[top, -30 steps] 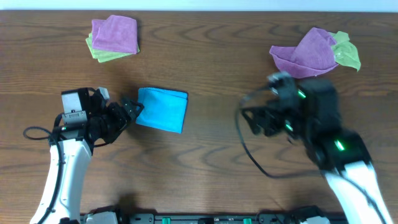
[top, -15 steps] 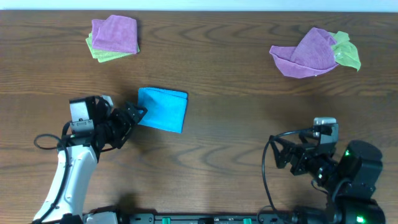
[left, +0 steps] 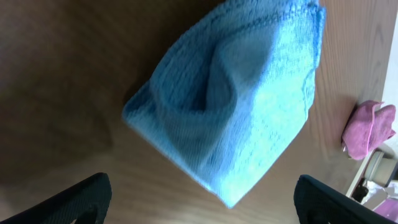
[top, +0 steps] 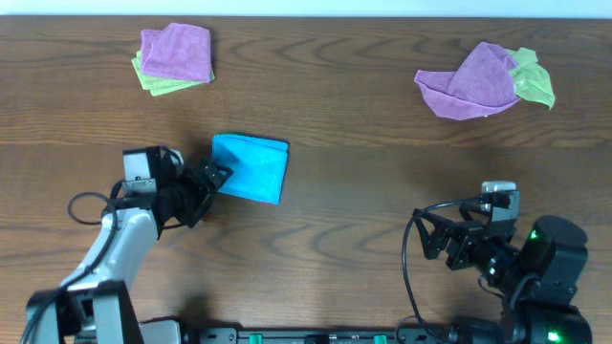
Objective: Fold the cloth
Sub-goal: 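Grasp the folded blue cloth's edge with the left gripper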
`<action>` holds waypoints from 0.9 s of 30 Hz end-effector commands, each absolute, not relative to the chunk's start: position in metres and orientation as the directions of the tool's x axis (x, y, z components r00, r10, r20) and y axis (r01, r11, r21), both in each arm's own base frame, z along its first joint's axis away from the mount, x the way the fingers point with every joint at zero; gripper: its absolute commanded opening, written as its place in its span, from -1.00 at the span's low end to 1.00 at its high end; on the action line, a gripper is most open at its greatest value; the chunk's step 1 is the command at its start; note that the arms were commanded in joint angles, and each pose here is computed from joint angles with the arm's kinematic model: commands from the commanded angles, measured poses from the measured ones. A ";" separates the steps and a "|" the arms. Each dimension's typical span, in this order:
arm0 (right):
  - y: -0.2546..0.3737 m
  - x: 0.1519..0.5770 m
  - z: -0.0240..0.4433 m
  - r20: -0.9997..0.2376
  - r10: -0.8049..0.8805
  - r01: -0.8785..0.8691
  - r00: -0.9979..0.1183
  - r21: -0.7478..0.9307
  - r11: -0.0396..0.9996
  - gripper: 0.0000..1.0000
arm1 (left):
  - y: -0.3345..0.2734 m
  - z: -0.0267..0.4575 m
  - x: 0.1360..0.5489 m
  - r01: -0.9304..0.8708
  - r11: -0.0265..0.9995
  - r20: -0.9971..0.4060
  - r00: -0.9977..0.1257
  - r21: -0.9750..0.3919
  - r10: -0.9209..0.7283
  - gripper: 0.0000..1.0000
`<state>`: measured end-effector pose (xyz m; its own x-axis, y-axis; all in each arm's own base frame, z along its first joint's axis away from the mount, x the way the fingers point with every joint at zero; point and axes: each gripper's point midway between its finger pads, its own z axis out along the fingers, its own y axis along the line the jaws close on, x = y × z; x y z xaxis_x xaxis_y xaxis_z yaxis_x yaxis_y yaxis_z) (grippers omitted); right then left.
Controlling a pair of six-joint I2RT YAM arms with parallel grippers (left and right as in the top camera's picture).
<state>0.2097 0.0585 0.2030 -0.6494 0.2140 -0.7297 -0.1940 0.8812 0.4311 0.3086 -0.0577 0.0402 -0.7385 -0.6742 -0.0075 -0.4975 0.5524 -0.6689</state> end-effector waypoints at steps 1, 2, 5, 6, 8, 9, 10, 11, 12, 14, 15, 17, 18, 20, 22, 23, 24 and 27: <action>0.059 0.209 0.201 -0.728 0.213 -0.200 -0.651 0.436 0.878 0.99 | -0.058 0.034 0.312 -0.512 0.537 0.003 -0.725 -0.670 -0.688 0.90; 0.059 0.209 0.201 -0.728 0.213 -0.200 -0.651 0.436 0.878 0.98 | -0.058 0.034 0.315 -0.510 0.535 -0.003 -0.722 -0.674 -0.692 0.90; 0.059 0.209 0.201 -0.728 0.213 -0.200 -0.651 0.436 0.878 0.98 | -0.056 0.029 0.319 -0.518 0.530 -0.004 -0.713 -0.671 -0.702 0.90; 0.059 0.209 0.201 -0.728 0.213 -0.200 -0.651 0.436 0.878 0.99 | -0.056 0.024 0.318 -0.536 0.524 0.008 -0.704 -0.662 -0.710 0.90; 0.059 0.209 0.201 -0.728 0.214 -0.199 -0.651 0.435 0.878 0.98 | -0.058 0.021 0.320 -0.537 0.525 0.011 -0.706 -0.660 -0.708 0.90; 0.059 0.209 0.201 -0.728 0.213 -0.200 -0.651 0.436 0.878 0.99 | -0.059 0.019 0.321 -0.537 0.524 0.013 -0.707 -0.661 -0.708 0.90; 0.059 0.209 0.201 -0.728 0.213 -0.200 -0.651 0.436 0.878 0.99 | -0.060 0.018 0.322 -0.538 0.521 0.015 -0.705 -0.663 -0.709 0.90; 0.059 0.209 0.201 -0.728 0.213 -0.200 -0.651 0.436 0.878 0.98 | -0.061 0.018 0.324 -0.538 0.517 0.016 -0.703 -0.666 -0.711 0.90; 0.059 0.209 0.201 -0.728 0.213 -0.200 -0.651 0.436 0.878 0.99 | -0.062 0.017 0.326 -0.532 0.518 0.011 -0.704 -0.670 -0.710 0.90; 0.059 0.209 0.201 -0.728 0.213 -0.200 -0.651 0.436 0.878 0.98 | -0.064 0.017 0.330 -0.520 0.520 0.000 -0.707 -0.678 -0.707 0.90; 0.059 0.209 0.201 -0.728 0.213 -0.200 -0.651 0.436 0.878 0.98 | -0.064 0.016 0.331 -0.519 0.522 -0.004 -0.706 -0.677 -0.708 0.92; 0.059 0.209 0.201 -0.728 0.213 -0.200 -0.651 0.436 0.878 0.99 | -0.065 0.011 0.332 -0.533 0.523 -0.005 -0.697 -0.664 -0.717 0.96; 0.059 0.209 0.201 -0.728 0.213 -0.200 -0.651 0.436 0.878 0.98 | -0.065 0.009 0.332 -0.539 0.524 -0.004 -0.695 -0.659 -0.719 0.98; 0.059 0.209 0.201 -0.728 0.214 -0.199 -0.651 0.435 0.878 0.98 | -0.066 0.004 0.331 -0.553 0.528 0.001 -0.691 -0.644 -0.723 1.00; 0.059 0.209 0.201 -0.728 0.214 -0.199 -0.651 0.435 0.878 0.99 | -0.069 -0.001 0.332 -0.549 0.534 0.000 -0.697 -0.643 -0.717 0.86; 0.059 0.209 0.201 -0.728 0.213 -0.200 -0.651 0.436 0.878 0.99 | -0.071 -0.003 0.333 -0.544 0.537 -0.002 -0.701 -0.644 -0.713 0.82; 0.059 0.209 0.201 -0.728 0.213 -0.200 -0.651 0.436 0.878 0.99 | -0.073 -0.005 0.334 -0.539 0.540 -0.005 -0.705 -0.647 -0.709 0.79; 0.059 0.209 0.201 -0.728 0.214 -0.199 -0.651 0.436 0.878 0.98 | -0.078 -0.010 0.338 -0.521 0.549 -0.016 -0.716 -0.653 -0.698 0.08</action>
